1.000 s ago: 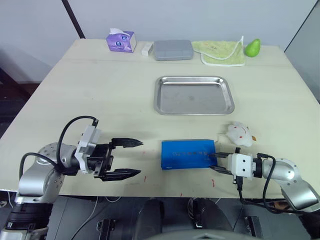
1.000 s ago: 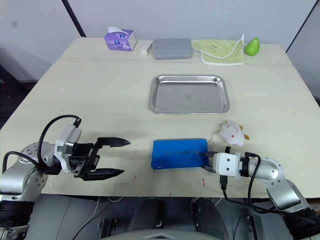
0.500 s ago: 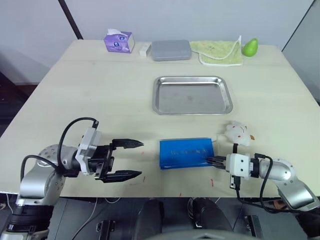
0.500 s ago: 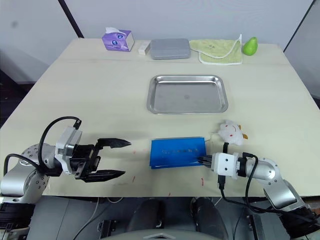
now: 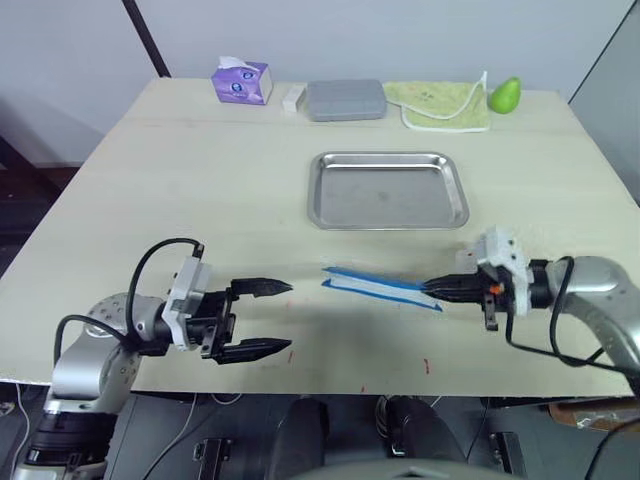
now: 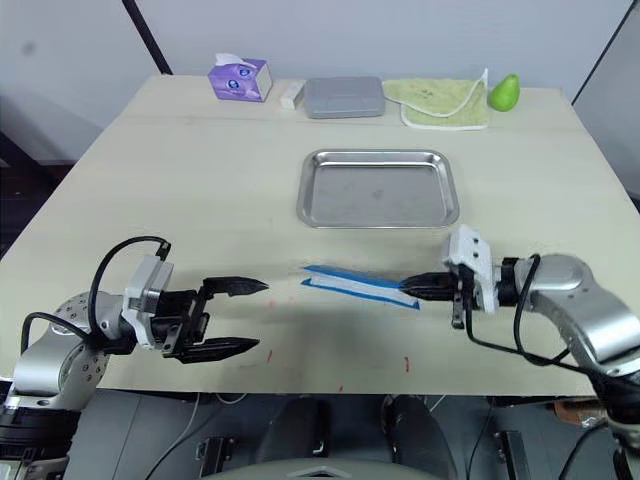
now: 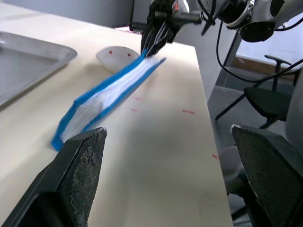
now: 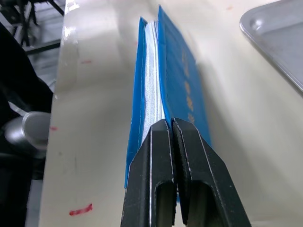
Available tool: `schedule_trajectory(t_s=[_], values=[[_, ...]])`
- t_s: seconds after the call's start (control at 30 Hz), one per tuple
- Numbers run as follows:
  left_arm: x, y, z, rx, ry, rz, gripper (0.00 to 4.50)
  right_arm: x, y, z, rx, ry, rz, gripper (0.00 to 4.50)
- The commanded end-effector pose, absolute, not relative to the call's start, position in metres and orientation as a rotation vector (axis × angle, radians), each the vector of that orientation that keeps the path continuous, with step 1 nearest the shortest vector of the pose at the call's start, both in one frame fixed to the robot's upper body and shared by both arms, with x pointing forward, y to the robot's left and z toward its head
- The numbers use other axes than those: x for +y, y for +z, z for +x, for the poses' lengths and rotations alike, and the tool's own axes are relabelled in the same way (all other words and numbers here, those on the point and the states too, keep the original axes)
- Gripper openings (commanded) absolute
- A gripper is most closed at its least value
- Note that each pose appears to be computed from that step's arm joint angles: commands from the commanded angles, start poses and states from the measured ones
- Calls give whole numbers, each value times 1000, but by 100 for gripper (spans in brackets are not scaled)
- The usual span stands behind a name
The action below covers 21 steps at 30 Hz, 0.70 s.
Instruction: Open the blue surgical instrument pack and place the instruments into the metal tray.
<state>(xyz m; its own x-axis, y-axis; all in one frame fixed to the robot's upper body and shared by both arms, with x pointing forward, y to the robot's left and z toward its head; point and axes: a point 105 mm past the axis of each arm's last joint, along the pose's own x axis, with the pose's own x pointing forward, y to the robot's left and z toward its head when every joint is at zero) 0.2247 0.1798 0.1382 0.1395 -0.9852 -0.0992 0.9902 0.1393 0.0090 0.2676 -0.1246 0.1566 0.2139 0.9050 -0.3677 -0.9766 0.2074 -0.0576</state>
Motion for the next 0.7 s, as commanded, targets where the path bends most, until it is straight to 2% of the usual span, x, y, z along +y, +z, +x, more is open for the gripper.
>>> schedule_trajectory(t_s=[0.03, 0.13, 0.37, 0.7], values=[[183, 147, 229, 32, -1405, 96, 450, -130, 159, 276, 304, 1341, -324, 8], [183, 149, 234, 15, -1376, 97, 450, -136, 153, 287, 327, 1332, -352, 8], [176, 159, 266, 5, -1274, 131, 450, -145, 145, 316, 339, 1321, -398, 8], [167, 165, 302, 30, -1351, 118, 450, -140, 144, 324, 308, 1343, -445, 8]])
